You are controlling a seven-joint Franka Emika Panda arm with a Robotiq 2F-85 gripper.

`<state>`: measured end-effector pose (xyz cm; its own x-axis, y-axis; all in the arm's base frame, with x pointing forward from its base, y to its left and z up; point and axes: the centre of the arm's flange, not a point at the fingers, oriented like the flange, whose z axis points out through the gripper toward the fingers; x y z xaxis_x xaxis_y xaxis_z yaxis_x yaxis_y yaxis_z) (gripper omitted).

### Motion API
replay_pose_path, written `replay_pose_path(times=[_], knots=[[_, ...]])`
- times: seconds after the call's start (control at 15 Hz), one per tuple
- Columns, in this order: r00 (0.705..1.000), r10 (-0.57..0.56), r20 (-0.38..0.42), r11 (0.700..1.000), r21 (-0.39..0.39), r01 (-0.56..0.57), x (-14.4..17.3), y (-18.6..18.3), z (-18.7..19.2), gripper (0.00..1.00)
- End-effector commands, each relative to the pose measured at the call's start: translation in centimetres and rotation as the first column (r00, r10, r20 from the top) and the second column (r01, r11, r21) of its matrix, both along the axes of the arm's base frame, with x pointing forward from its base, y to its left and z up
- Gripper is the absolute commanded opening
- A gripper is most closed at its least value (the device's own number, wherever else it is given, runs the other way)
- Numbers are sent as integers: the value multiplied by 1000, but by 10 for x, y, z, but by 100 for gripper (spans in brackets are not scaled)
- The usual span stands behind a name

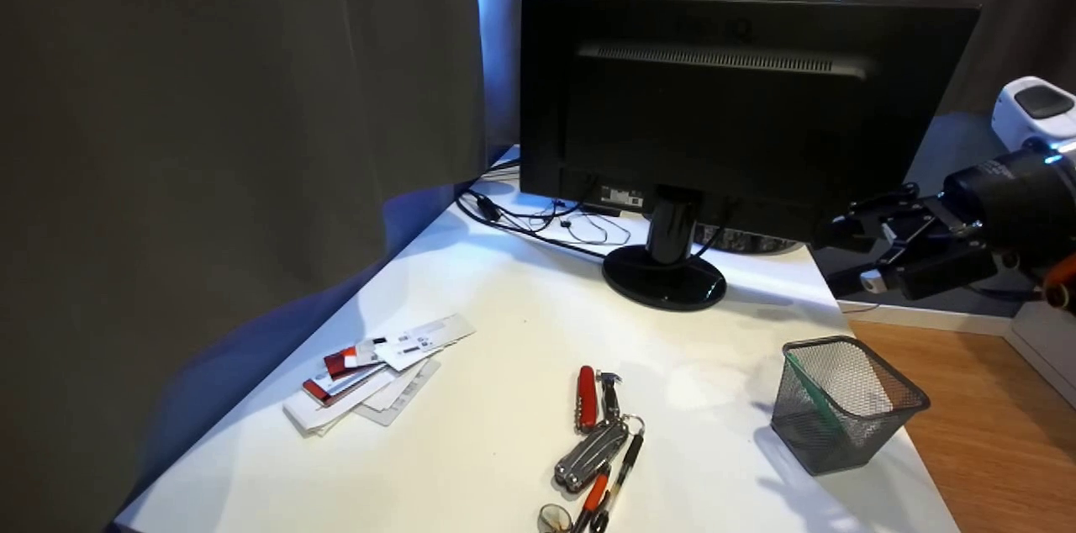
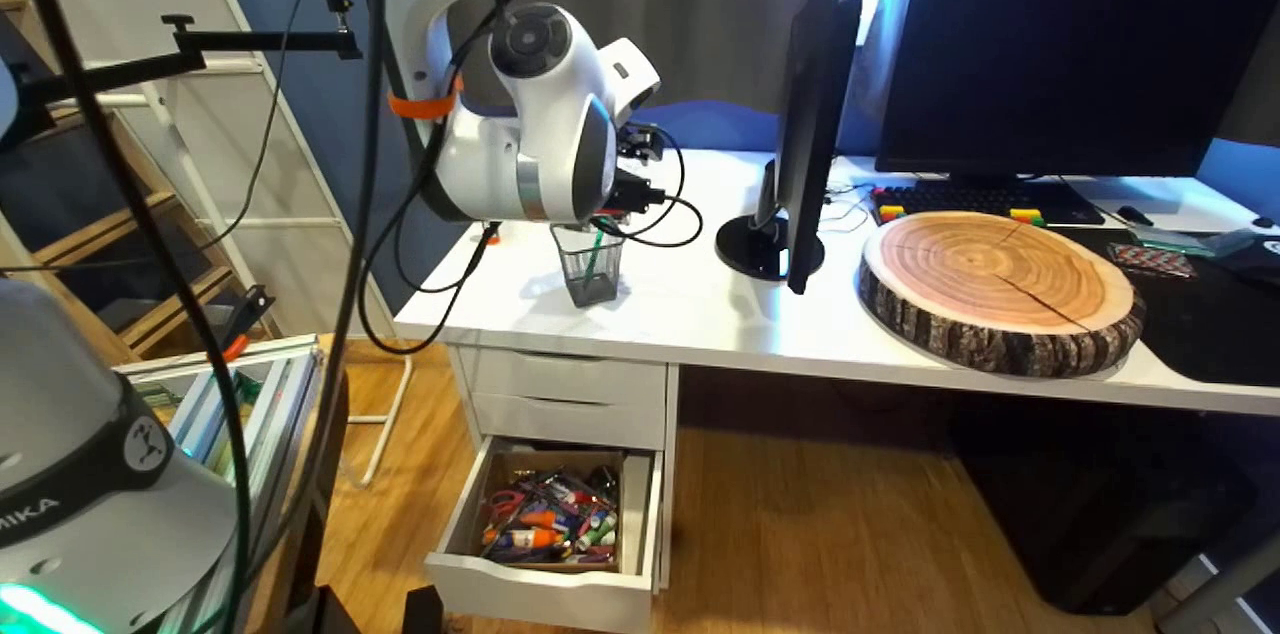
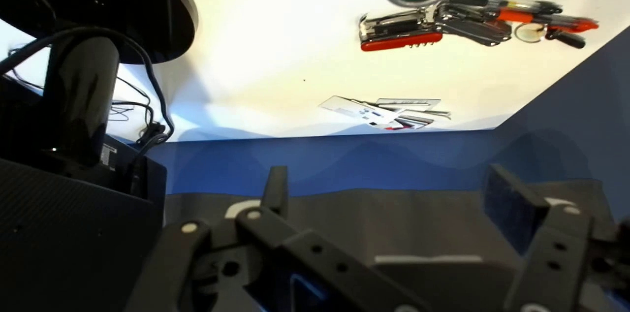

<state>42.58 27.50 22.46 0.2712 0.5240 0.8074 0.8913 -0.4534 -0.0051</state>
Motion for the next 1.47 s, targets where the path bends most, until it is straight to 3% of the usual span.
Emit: replay_pose_path(times=[0.0,0.27,0.6,1.33,1.4], knots=[[997,14,-78,994,-110,-23,-8,3,49,100],[991,-2,-132,971,-237,-30,-18,12,66,100],[992,-28,-124,941,-338,-16,-25,23,71,100],[994,-51,-96,917,-400,9,-25,21,94,100],[995,-54,-86,924,-383,17,-28,32,62,100]])
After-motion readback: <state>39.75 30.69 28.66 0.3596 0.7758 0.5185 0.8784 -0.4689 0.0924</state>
